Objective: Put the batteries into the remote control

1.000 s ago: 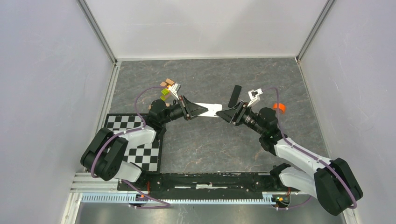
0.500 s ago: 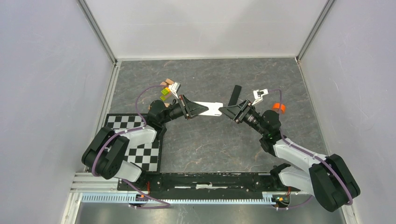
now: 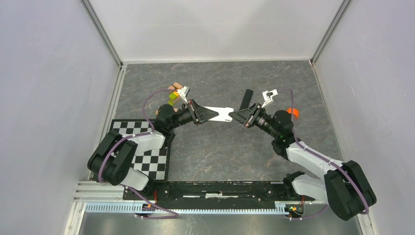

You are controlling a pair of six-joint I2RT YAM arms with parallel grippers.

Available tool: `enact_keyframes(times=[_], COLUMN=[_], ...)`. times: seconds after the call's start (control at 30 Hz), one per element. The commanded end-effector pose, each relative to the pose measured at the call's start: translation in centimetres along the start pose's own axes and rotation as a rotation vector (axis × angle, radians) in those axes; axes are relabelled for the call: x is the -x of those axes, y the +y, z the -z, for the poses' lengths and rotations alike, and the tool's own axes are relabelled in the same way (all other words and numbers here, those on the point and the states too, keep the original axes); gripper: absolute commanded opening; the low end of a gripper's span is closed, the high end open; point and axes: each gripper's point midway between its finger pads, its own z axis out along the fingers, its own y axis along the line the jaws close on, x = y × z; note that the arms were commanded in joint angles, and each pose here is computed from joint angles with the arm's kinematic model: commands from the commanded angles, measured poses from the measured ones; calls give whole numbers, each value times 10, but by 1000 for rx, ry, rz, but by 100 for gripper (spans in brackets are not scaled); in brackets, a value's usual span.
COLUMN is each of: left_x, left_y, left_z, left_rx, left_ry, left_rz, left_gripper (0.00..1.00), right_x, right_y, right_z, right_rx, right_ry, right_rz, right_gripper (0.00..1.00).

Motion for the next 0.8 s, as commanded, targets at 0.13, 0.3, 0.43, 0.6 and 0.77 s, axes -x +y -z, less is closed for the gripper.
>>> enact_keyframes(times=[0.13,0.3,0.43,0.6,0.77], left_x=[7,8,8,8,7], left_y=[-31,-24,-16,-16,-18], left_z=[-8,-8,-9,-9,-9], left_rx=[-93,-59,-16,-13,-17], left_ry=[18,14,13,11,20], left_rz=[-123,-104,-57,-32,-51], left_gripper=[2,2,2,2,2], right_x=[-2,3,4,0,2], right_y=[-6,6,12,5,2], right_z=[-2,1,4,5,6], right_rx=[-79,-34,7,-8,-31], right_ry=[104,77,48,55,56], right_rz=[105,100,70,55,88], right_gripper=[10,10,17,29,28])
